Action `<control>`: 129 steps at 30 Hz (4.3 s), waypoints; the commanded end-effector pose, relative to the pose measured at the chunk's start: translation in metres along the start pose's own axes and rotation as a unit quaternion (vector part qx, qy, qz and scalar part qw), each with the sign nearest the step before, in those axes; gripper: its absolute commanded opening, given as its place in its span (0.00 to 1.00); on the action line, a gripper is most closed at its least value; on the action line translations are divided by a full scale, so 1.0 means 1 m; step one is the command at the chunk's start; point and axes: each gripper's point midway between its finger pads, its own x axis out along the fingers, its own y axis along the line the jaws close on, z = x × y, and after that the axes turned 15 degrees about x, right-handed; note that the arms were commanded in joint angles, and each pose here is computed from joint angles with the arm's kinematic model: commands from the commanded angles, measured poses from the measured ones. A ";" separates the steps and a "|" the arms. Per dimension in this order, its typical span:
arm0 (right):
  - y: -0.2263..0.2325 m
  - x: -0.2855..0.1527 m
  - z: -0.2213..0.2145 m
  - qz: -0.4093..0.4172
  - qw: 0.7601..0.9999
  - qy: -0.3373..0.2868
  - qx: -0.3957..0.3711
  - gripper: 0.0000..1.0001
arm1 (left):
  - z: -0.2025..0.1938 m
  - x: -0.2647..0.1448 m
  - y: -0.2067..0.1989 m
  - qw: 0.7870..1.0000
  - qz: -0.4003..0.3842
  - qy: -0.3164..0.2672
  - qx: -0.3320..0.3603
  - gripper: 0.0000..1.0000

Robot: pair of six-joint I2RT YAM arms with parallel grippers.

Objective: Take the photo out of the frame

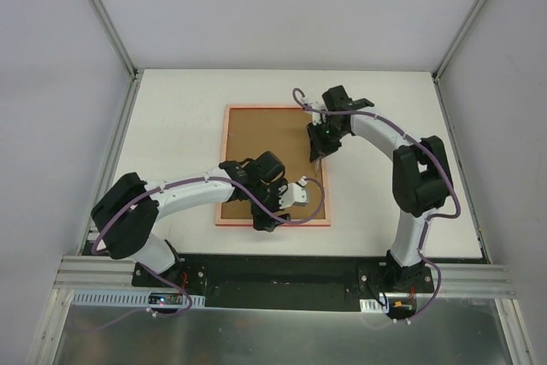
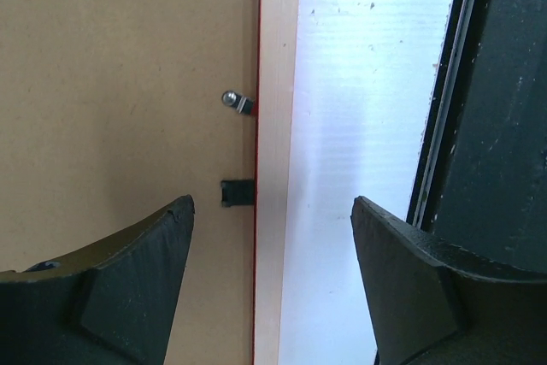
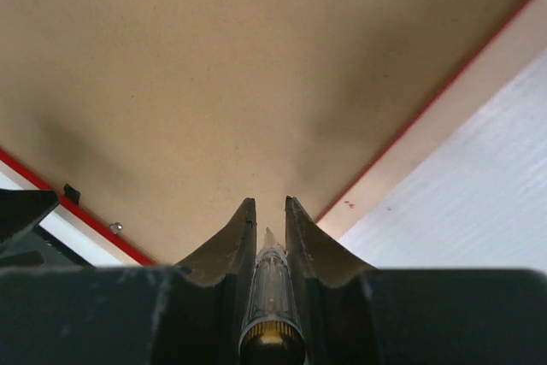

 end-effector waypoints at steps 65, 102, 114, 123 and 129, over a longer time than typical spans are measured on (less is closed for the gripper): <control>0.002 -0.001 -0.061 -0.075 0.994 0.058 -0.047 0.00 | 0.000 0.058 0.023 0.992 0.065 0.105 -0.023 0.12; -0.033 -0.047 0.197 -0.133 0.952 -0.275 -0.031 0.00 | -0.049 -0.093 0.263 0.921 0.286 0.008 -0.265 0.80; -0.022 -0.030 0.202 -0.070 0.939 -0.274 -0.193 0.01 | 0.044 -0.061 0.170 0.987 0.129 -0.069 -0.064 0.82; -0.019 -0.020 0.177 0.020 0.923 -0.221 -0.314 0.01 | 0.071 -0.027 0.082 0.999 0.021 -0.034 0.007 0.81; -0.014 -0.015 0.149 0.059 0.882 -0.189 -0.428 0.01 | 0.072 0.002 0.047 0.999 -0.023 -0.001 0.041 0.80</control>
